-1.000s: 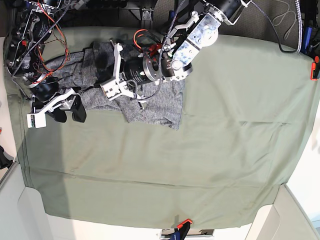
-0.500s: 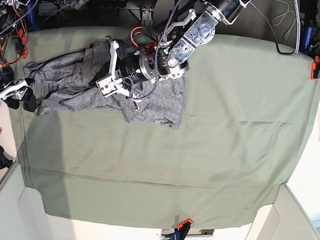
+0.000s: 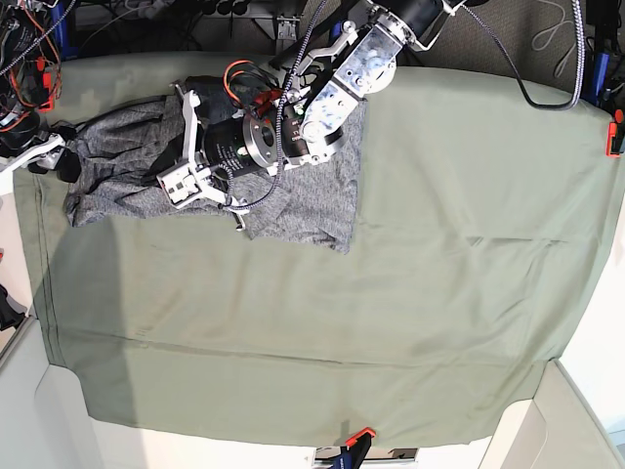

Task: Fold the T-shirt properly
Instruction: 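Regrasp the folded shirt with the left gripper and press it flat, then fold the shirt bundle over again with the left gripper and release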

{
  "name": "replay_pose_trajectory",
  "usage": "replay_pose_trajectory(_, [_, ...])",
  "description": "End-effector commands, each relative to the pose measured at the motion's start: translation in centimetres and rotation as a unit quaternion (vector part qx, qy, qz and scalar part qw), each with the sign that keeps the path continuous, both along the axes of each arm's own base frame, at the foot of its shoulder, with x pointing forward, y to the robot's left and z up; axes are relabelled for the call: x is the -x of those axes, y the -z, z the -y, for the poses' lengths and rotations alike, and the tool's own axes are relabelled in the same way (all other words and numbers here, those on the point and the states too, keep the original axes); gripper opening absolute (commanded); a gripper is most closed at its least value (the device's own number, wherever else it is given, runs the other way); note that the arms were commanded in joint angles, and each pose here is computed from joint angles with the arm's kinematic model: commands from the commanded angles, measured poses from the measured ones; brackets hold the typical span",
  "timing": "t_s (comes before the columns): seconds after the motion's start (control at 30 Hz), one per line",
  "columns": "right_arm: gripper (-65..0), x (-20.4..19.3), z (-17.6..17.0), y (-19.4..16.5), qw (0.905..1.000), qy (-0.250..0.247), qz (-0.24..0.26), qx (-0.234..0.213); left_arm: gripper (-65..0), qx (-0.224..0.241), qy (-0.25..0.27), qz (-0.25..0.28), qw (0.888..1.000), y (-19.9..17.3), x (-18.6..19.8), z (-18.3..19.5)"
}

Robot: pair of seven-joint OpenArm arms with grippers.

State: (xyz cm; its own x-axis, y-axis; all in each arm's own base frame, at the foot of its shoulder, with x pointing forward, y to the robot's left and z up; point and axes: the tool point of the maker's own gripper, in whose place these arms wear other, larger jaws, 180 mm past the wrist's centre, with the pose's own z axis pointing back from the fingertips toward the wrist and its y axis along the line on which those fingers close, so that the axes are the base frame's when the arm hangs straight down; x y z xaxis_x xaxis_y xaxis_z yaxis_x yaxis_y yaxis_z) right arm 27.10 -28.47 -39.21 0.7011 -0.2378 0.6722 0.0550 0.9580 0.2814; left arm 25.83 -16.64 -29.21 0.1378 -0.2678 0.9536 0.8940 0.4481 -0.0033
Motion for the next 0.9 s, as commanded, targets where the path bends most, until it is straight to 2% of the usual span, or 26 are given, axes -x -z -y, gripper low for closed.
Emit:
replay_pose_trajectory(0.0, [-24.9, -1.2, 0.2, -1.5, 0.9995, -0.006, 0.029, 0.006, -65.0, 0.026, -0.004, 0.019, 0.999, -2.1, -0.8, 0.2])
replay_pose_trajectory(0.13, [-24.9, -1.4, -1.7, -0.6, 0.9990, -0.038, 0.018, 0.014, -65.0, 0.023, -0.031, 0.018, 0.999, -2.4, -2.2, -1.8])
replay_pose_trajectory(0.23, [-24.9, -1.4, -2.0, 0.1, 0.9983, -0.046, 0.002, 0.034, -65.0, 0.015, -0.048, 0.008, 0.999, -2.3, -3.0, -3.6])
replay_pose_trajectory(0.53, [-26.1, -1.3, -2.4, 0.5, 0.9975, -0.057, -0.006, 0.041, -65.0, 0.014, -0.095, 0.014, 0.995, -2.8, -4.5, -8.9])
replay_pose_trajectory(0.57, [-29.8, -1.2, -2.3, 0.6, 0.9973, -0.057, -0.009, 0.045, -65.0, 0.010, -0.101, 0.011, 0.995, -2.5, -4.5, -9.6])
replay_pose_trajectory(0.67, [-47.5, -1.1, -2.1, 0.8, 0.9967, -0.058, -0.015, 0.054, -65.0, -0.001, -0.125, -0.006, 0.992, -1.1, -4.4, -11.9])
replay_pose_trajectory(0.77, [-62.0, -1.2, -2.1, 0.6, 0.9968, -0.057, -0.010, 0.054, -65.0, -0.013, -0.160, -0.018, 0.987, 0.2, -4.7, -14.7])
replay_pose_trajectory(0.8, [-65.0, -1.3, -2.1, 0.5, 0.9970, -0.056, -0.006, 0.054, -65.0, -0.014, -0.172, -0.021, 0.985, 0.4, -4.8, -15.6])
replay_pose_trajectory(0.87, [-65.0, -1.6, -2.1, 0.3, 0.9971, -0.054, 0.004, 0.054, -65.0, -0.011, -0.192, -0.028, 0.981, 0.6, -5.0, -17.2])
